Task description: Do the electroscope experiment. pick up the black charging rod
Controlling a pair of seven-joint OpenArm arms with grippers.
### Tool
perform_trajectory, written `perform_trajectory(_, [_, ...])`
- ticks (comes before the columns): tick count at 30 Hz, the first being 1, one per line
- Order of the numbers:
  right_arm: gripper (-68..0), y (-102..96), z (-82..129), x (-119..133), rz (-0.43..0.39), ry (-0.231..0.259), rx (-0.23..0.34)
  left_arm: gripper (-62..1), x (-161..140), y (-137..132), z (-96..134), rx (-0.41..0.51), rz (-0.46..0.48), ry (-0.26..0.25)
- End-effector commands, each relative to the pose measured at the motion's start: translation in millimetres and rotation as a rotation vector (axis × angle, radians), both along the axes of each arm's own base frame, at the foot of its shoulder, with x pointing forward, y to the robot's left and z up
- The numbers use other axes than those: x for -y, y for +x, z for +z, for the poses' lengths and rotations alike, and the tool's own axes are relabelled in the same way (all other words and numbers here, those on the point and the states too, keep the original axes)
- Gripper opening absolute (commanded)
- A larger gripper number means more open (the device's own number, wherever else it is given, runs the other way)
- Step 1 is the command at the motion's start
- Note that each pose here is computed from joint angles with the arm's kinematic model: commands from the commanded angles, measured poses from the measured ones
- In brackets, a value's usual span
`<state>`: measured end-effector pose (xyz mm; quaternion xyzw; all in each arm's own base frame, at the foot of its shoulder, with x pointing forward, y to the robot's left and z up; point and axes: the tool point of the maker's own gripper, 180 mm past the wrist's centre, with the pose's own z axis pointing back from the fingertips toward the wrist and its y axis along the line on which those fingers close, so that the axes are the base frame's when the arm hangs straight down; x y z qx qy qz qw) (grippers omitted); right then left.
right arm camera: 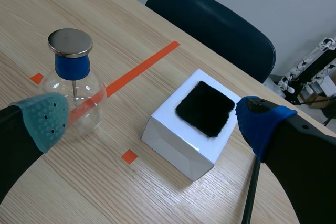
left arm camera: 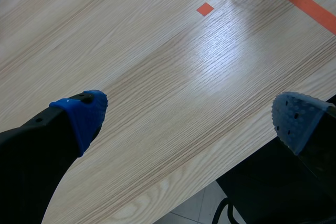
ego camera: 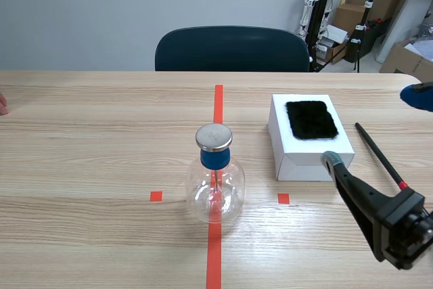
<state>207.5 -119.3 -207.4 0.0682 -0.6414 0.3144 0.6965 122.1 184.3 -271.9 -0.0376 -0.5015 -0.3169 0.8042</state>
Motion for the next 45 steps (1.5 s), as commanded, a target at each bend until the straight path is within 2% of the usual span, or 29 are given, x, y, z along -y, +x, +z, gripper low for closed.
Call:
perform_trajectory(1, [0.4,1.4,8,0,0.005,0.008,0.028,1.4,4,1,3,0.012,-0.006,-0.021])
perform_trajectory(19, [0.4,1.5,8,0,0.004,0.012,0.028,1.4,4,1,3,0.013,-0.006,-0.021])
perform_trajectory(24, [0.4,1.1,13,-2,0.014,0.029,0.053,1.4,4,1,3,0.013,-0.006,-0.021])
perform_trajectory(34, [0.4,1.1,12,-2,0.013,0.02,0.046,1.4,4,1,3,0.013,-0.007,-0.021])
perform_trajectory(41, [0.4,1.4,1,2,-0.004,-0.014,-0.002,1.4,6,2,3,0.007,-0.038,-0.016])
perform_trajectory(45, [0.4,1.5,-9,6,-0.023,-0.045,-0.048,1.4,6,3,4,0.012,-0.041,-0.019])
